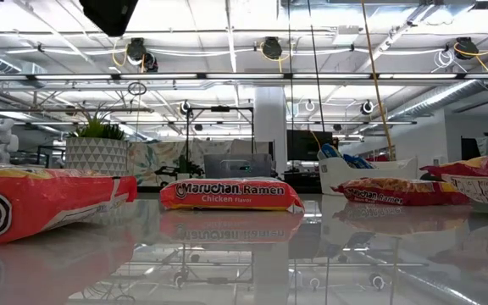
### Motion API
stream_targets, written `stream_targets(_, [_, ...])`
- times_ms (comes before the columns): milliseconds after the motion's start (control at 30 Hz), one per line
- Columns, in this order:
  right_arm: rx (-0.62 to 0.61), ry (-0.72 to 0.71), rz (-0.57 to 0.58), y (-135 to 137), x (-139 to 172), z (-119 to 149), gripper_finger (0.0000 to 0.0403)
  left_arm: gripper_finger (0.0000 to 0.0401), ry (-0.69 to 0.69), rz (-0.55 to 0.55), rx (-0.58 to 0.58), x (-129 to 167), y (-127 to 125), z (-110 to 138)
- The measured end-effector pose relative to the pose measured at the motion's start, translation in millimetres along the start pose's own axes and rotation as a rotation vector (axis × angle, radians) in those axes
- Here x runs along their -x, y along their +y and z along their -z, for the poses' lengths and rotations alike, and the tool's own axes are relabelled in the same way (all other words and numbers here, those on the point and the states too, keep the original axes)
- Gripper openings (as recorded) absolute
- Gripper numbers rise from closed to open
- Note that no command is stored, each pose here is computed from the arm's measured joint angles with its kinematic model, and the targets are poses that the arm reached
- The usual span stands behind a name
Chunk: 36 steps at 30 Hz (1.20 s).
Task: Sort Maruchan noodles
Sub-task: Put the blue noodle pack into the white bin
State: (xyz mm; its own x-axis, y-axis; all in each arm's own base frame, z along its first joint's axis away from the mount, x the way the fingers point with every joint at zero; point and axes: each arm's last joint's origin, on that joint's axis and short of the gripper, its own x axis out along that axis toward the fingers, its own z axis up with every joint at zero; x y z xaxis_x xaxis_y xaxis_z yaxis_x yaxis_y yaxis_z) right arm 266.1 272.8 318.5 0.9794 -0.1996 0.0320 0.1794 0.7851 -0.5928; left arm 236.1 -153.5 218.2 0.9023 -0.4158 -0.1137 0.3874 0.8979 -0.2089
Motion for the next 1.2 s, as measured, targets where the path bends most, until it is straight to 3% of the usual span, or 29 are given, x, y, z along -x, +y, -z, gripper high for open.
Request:
stream_targets(267, [-0.061,-0.044,-0.034,-3,-7,0,0.0000,0.0367,-0.066,0.080,0.002,0,-4,-7])
stream_targets(533, [-0.134,-0.028,-0.013,-9,-18,5,0.0000,0.0367,-0.091,0.091,0.028,1,-5,-10])
stream_targets(767, [-0.142,-0.062,-0.065,-8,-21,5,0.0000,0.0367,-0.146,0.108,0.075,-3,-5,-10])
stream_targets(1000, [-0.148,-0.066,-0.062,-9,-21,5,0.0000,0.0367,-0.159,0.085,0.129,-19,7,5])
stream_targets(1200, [-0.179,-0.069,-0.061,-9,-21,4,0.0000,0.0367,-0.205,0.150,0.169,-31,17,17])
